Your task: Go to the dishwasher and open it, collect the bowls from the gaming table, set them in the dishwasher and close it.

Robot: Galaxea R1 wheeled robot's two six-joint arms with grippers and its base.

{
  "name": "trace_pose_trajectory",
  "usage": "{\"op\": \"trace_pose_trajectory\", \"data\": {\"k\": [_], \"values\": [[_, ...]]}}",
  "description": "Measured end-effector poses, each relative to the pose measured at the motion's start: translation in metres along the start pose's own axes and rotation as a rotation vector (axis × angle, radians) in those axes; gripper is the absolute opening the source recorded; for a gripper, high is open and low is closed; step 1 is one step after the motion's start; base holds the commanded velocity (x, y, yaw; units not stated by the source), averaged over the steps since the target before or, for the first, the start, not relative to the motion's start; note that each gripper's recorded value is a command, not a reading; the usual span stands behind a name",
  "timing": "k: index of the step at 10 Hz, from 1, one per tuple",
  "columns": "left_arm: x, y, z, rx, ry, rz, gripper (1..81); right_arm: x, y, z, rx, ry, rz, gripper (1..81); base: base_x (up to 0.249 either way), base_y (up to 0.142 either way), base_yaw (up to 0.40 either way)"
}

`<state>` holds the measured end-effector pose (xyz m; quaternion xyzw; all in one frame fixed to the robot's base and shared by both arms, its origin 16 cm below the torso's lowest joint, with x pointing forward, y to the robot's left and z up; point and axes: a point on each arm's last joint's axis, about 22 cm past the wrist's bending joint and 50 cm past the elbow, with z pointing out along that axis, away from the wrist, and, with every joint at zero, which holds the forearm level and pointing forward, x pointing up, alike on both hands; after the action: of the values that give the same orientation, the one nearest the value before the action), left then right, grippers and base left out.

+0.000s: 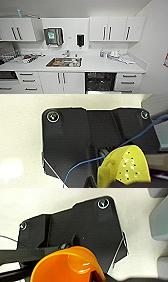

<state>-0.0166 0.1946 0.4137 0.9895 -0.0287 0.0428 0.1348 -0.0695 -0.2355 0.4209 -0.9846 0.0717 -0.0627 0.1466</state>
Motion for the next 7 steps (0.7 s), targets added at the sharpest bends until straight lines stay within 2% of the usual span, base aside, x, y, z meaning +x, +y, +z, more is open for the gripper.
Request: {"op": "trace_pose_trajectory", "data": {"k": [1,3,7], "values": [[-0.017,-0.002,-0.001,0.008,-0.025,-0.004,1.0,-0.016,0.001,-0.001,-0.001,-0.024,0.004,1.0,0.117,0.000,0.000],[0.010,0.000,0.000,0.002,0.010,0.003,1.0,0.017,-0.001,0.001,0.001,0.026,-0.005,1.0,0.117,0.000,0.000],[0.004,-0.001,0.000,0.003,0.004,0.002,1.0,0.007,0.000,0.001,0.001,0.011,-0.002,1.0,0.117,0.000,0.000]]}}
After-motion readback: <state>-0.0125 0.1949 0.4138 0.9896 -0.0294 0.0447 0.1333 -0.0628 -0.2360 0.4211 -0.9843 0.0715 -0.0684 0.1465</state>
